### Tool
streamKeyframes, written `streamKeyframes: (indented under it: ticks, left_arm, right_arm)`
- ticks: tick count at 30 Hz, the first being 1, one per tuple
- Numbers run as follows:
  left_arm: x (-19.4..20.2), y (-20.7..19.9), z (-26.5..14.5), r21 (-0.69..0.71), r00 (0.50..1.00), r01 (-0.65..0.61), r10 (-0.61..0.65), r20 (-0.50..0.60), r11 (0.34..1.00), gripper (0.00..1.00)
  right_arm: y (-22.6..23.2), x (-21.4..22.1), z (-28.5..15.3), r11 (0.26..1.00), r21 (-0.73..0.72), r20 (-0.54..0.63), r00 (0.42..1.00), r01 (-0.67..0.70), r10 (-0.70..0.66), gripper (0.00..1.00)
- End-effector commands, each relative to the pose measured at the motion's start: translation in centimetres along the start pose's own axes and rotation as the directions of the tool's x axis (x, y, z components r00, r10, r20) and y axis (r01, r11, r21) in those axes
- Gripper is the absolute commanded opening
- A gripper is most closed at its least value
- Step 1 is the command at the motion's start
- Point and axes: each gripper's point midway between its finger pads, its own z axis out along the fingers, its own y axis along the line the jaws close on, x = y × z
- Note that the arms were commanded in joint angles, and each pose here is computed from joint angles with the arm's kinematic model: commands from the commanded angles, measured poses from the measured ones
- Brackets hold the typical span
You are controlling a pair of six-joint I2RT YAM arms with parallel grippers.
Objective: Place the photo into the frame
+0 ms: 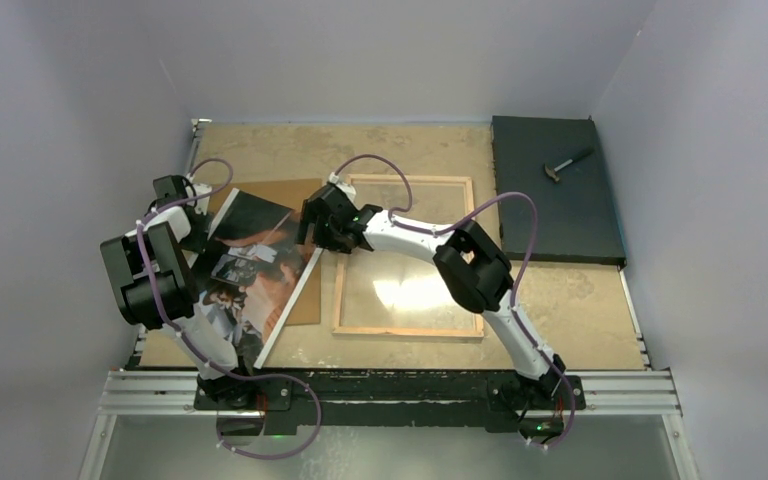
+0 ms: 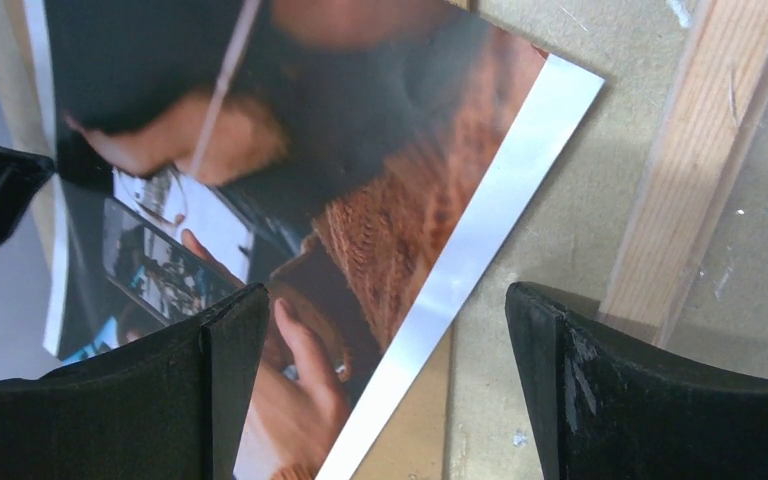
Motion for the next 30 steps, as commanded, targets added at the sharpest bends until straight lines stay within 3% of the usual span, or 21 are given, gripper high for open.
streamKeyframes:
  ticks: [1, 6, 13, 25, 30]
  left_arm:
    - [2.2, -2.3, 0.9, 0.074, 0.999, 0.001, 0.003, -0.053, 0.997, 0.52]
    - [2.4, -2.5, 0.6, 0.081, 0.998, 0.0, 0.004, -0.055, 0.997, 0.52]
    - [2.4, -2.8, 0.2, 0.093, 0.998, 0.001, 0.004, -0.055, 0.996, 0.52]
    - [2.3, -3.3, -0.1, 0.097, 0.998, -0.01, 0.015, -0.054, 0.995, 0.52]
    - [2.1, -3.3, -0.4, 0.095, 0.999, -0.012, 0.017, -0.048, 0.995, 0.52]
  right_arm:
    - [-0.5, 0.2, 1.1, 0.994, -0.028, -0.036, 0.994, -0.108, 0.107, 0.9]
    - [1.0, -0.3, 0.5, 0.964, -0.142, -0.087, 0.973, -0.225, 0.214, 0.9]
    - [3.6, -2.2, -1.3, 0.914, -0.296, -0.087, 0.961, -0.277, 0.263, 0.9]
    - [6.6, -3.5, -5.5, 0.82, -0.517, -0.061, 0.965, -0.248, 0.254, 0.85]
    - [7.3, -3.7, -5.5, 0.809, -0.541, -0.06, 0.97, -0.229, 0.235, 0.81]
